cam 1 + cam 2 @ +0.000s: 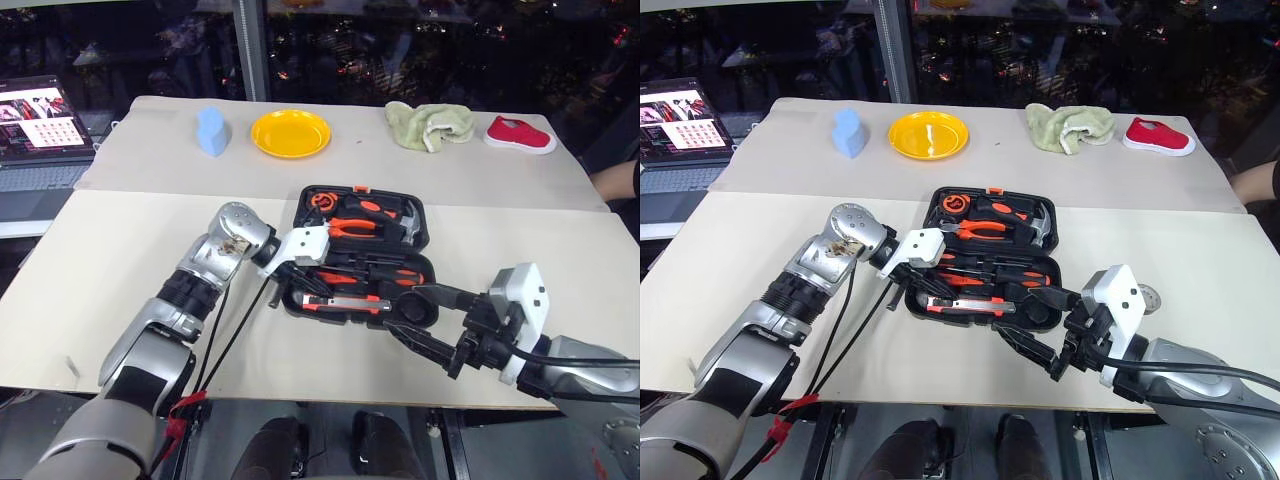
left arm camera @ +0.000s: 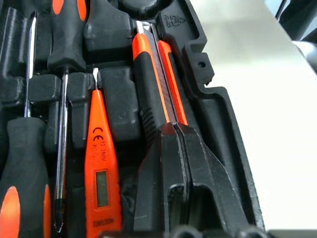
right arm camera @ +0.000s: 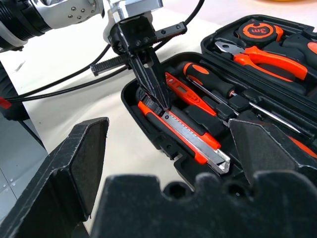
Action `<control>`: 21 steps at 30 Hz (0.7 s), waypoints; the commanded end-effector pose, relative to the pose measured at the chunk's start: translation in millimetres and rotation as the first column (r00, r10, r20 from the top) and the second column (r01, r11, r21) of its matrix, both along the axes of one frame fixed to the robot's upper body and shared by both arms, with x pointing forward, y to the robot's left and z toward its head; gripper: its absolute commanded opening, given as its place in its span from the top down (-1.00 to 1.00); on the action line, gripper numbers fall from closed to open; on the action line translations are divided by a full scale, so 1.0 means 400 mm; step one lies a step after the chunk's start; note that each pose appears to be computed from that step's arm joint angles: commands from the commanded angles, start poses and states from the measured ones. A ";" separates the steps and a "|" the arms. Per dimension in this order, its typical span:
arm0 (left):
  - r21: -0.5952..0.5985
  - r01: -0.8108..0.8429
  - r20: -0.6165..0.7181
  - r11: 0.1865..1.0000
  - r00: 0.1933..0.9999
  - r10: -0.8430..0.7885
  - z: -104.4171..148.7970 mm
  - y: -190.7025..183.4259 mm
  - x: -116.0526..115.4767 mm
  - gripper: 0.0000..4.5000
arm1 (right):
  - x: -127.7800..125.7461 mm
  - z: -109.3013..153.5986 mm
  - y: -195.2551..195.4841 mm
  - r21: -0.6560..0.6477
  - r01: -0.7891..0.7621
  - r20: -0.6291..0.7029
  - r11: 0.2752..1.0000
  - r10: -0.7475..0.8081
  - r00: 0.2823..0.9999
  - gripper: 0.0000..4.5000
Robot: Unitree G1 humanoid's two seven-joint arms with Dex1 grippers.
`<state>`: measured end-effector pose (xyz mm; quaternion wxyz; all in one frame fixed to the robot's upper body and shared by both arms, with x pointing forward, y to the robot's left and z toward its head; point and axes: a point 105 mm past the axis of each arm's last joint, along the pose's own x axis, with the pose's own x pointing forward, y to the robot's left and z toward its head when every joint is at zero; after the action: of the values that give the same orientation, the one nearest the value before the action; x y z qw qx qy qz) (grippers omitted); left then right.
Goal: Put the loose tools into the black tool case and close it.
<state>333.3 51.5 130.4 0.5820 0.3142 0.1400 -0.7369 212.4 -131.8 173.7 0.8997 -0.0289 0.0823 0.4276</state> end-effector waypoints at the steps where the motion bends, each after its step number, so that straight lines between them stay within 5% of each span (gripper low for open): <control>1: 0.044 -0.022 0.036 0.999 0.999 0.020 -0.019 0.001 0.018 0.99 | -0.006 0.027 0.005 0.006 -0.013 0.052 1.000 0.013 0.999 -1.00; 21: 0.131 -0.044 0.000 0.990 0.999 0.044 -0.137 0.027 0.012 0.99 | -0.011 0.025 0.010 0.013 -0.014 0.044 1.000 0.014 0.999 -1.00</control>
<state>340.4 47.5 110.6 0.5806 0.3402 0.1263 -0.7289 211.1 -130.6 174.0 0.8998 -0.0280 0.0817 0.4276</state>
